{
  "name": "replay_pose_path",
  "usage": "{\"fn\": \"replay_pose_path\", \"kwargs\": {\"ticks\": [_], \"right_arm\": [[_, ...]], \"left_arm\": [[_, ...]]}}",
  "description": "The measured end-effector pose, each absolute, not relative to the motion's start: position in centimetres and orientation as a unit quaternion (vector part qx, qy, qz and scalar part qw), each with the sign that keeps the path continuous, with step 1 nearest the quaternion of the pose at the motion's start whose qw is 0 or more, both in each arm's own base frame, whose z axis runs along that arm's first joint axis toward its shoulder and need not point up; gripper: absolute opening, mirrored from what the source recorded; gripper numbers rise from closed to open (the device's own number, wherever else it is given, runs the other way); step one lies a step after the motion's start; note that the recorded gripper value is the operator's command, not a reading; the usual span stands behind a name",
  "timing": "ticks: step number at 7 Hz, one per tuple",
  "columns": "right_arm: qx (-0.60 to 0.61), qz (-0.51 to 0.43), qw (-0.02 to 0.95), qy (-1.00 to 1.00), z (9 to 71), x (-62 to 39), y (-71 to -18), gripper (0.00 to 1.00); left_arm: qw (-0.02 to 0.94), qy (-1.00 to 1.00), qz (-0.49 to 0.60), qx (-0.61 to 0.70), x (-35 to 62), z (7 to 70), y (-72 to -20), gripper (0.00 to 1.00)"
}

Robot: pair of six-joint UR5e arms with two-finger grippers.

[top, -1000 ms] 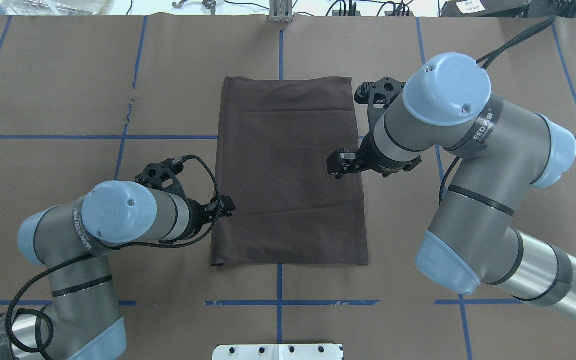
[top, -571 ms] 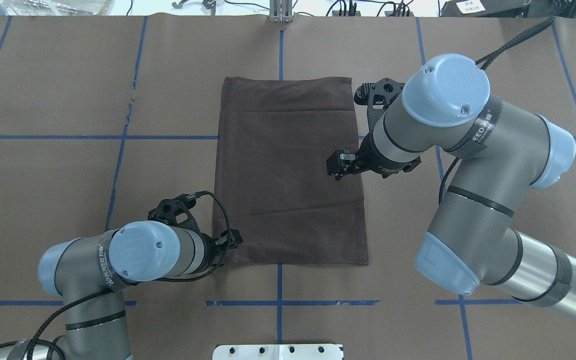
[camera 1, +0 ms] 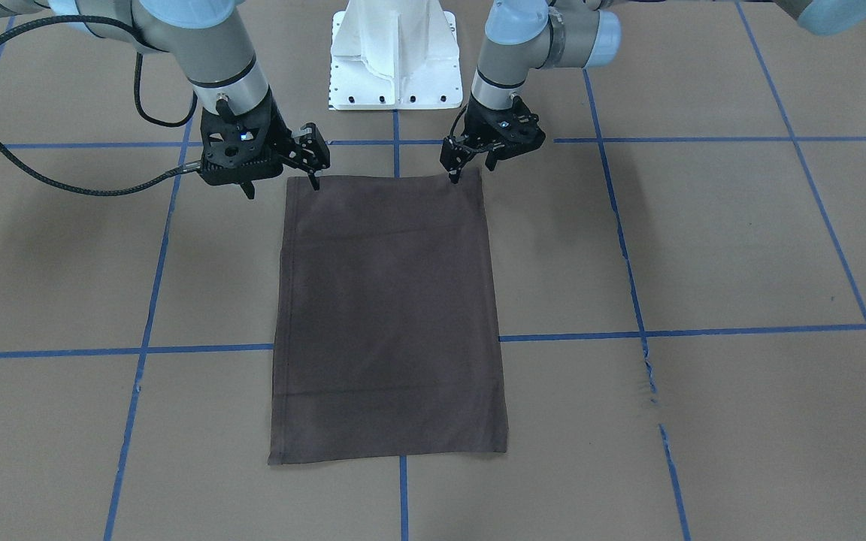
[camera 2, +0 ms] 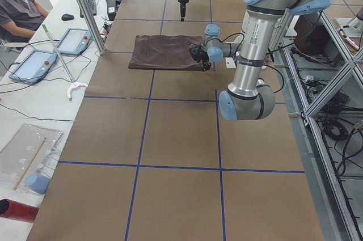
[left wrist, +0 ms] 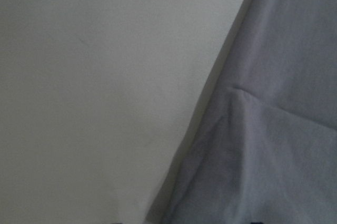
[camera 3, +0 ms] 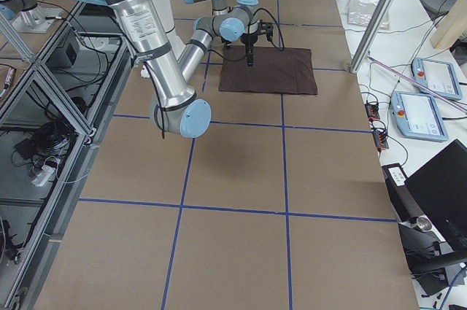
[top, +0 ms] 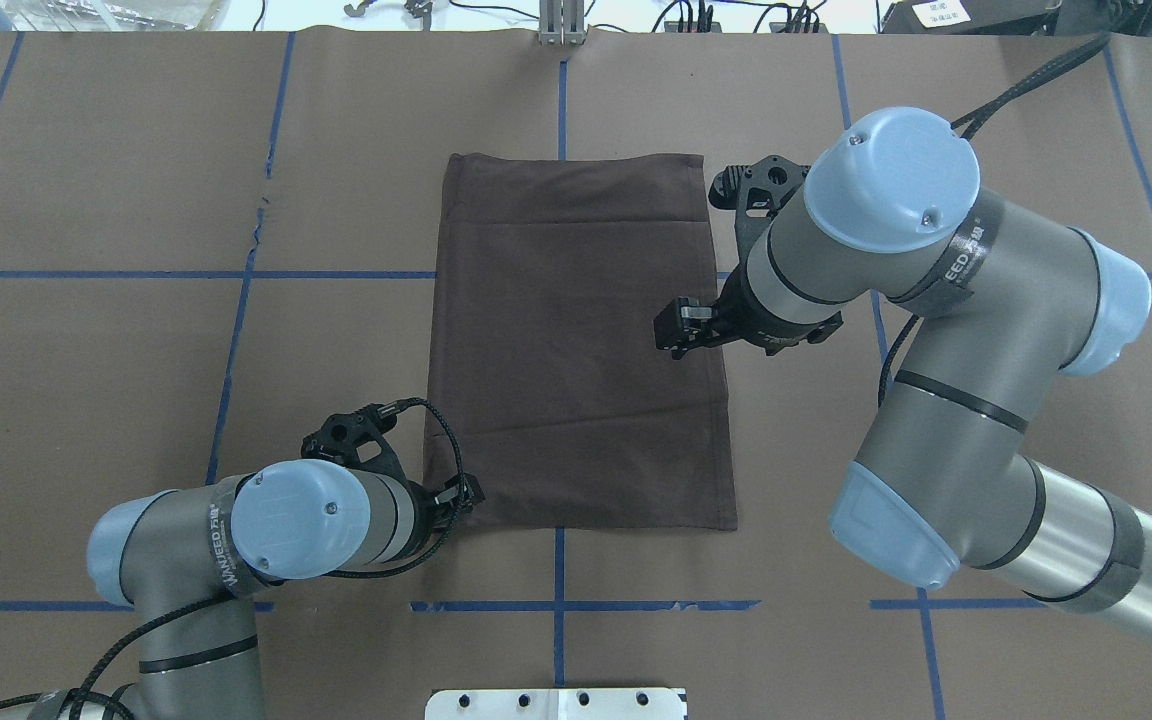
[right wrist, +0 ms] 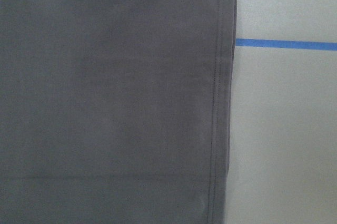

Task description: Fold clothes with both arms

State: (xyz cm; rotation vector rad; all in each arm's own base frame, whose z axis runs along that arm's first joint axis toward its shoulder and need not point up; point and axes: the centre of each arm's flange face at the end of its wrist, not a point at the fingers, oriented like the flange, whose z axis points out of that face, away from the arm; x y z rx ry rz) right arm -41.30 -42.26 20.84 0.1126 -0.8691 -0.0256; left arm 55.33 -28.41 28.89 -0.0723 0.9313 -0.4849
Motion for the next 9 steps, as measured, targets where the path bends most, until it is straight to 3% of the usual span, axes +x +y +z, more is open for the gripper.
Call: {"fn": "replay_pose_path", "kwargs": {"ticks": [3, 5, 6, 7, 9], "right_arm": [[0.056, -0.014, 0.906, -0.42, 20.9, -41.24, -42.33, 1.0], [0.056, -0.014, 0.906, -0.42, 20.93, -41.21, -42.35, 1.0], [0.056, -0.013, 0.906, -0.42, 20.95, -41.17, -42.39, 1.0], [0.056, -0.013, 0.906, -0.419, 20.99, -41.15, -42.43, 1.0], [0.054, -0.012, 0.908, -0.416, 21.47, -41.14, -42.42, 1.0]], "left_arm": [[0.864, 0.445, -0.233, -0.031, 55.44, 28.86, -28.52, 0.45], [0.863, 0.448, -0.232, -0.031, 55.55, 28.41, -28.49, 0.32], [0.862, 0.45, -0.231, -0.03, 55.59, 28.2, -28.49, 0.2], [0.862, 0.451, -0.23, -0.03, 55.62, 28.09, -28.48, 0.0], [0.862, 0.452, -0.227, -0.028, 55.57, 27.98, -28.5, 0.0]]}}
